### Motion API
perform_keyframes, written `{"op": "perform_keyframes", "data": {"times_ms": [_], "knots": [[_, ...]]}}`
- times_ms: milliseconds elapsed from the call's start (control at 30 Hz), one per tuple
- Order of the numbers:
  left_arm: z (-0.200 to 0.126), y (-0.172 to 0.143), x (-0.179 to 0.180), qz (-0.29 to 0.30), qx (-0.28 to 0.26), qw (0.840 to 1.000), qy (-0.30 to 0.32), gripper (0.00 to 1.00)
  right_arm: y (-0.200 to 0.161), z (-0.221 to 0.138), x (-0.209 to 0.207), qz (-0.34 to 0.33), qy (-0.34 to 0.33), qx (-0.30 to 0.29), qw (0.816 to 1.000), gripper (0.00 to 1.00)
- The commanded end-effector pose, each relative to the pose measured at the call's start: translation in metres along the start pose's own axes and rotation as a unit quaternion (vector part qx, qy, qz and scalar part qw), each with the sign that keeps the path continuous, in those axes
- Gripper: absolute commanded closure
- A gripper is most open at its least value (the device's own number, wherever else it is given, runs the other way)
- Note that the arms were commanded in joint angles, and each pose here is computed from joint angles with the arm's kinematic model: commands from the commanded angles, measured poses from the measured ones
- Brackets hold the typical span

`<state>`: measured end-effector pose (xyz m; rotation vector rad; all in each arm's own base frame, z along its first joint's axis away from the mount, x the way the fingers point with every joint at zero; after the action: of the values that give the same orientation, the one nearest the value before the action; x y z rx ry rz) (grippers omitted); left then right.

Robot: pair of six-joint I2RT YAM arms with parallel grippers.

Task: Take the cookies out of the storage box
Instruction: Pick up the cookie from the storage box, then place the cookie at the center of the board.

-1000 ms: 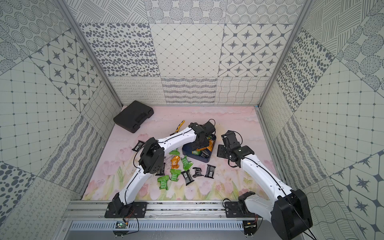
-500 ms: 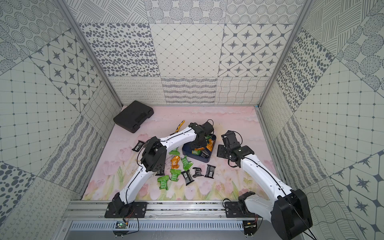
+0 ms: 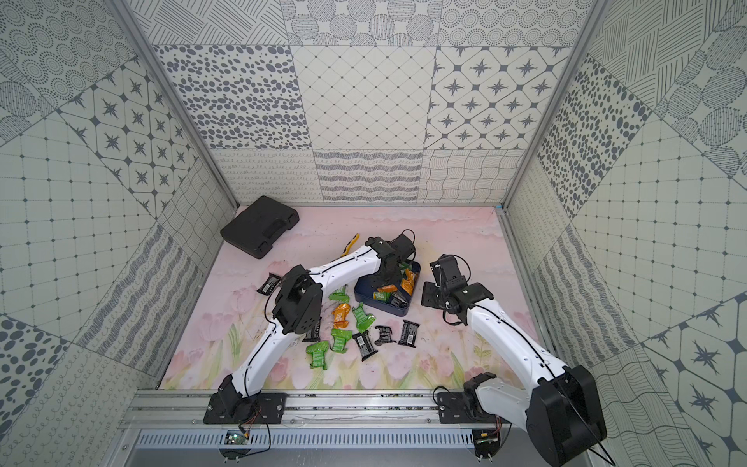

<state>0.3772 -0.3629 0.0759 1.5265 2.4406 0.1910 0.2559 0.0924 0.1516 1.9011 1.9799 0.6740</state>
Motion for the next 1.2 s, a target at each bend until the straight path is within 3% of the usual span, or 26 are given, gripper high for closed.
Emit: {"op": "perform_keyframes", "data": {"times_ms": [0, 167, 367, 767, 1033, 1167], "knots": [[-0.028, 0.012, -0.005, 0.025, -0.034, 0.999, -0.020, 0.71, 0.011, -0.004, 0.003, 0.008, 0.007, -0.016, 1.000, 0.44], [-0.058, 0.016, -0.002, 0.034, -0.051, 0.997, -0.038, 0.72, 0.012, -0.005, 0.005, 0.007, 0.013, -0.017, 1.000, 0.44], [-0.084, 0.021, 0.029, 0.022, -0.068, 0.997, -0.033, 0.72, 0.012, -0.003, 0.009, 0.007, 0.025, -0.012, 1.000, 0.45], [-0.104, 0.040, 0.170, -0.115, -0.060, 0.992, 0.011, 0.73, 0.016, 0.003, 0.022, 0.001, 0.044, -0.008, 0.999, 0.46], [-0.095, 0.042, 0.271, -0.244, -0.036, 0.968, 0.048, 0.73, 0.023, 0.007, 0.041, -0.016, 0.058, -0.007, 0.998, 0.46], [-0.087, 0.039, 0.303, -0.288, -0.023, 0.956, 0.051, 0.73, 0.026, 0.009, 0.049, -0.025, 0.063, -0.005, 0.998, 0.46]]}}
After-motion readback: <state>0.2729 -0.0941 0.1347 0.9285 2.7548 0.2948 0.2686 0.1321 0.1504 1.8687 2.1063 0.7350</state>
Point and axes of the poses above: each gripper's point midway between its finger pads, its own z axis out along the fingers, its own x axis along the line the jaws close on, y = z × x, the point moved 4 cm from there along -z, back along the fingers, and after that the axes turned 10 degrees about -z, right-handed, at the moved point
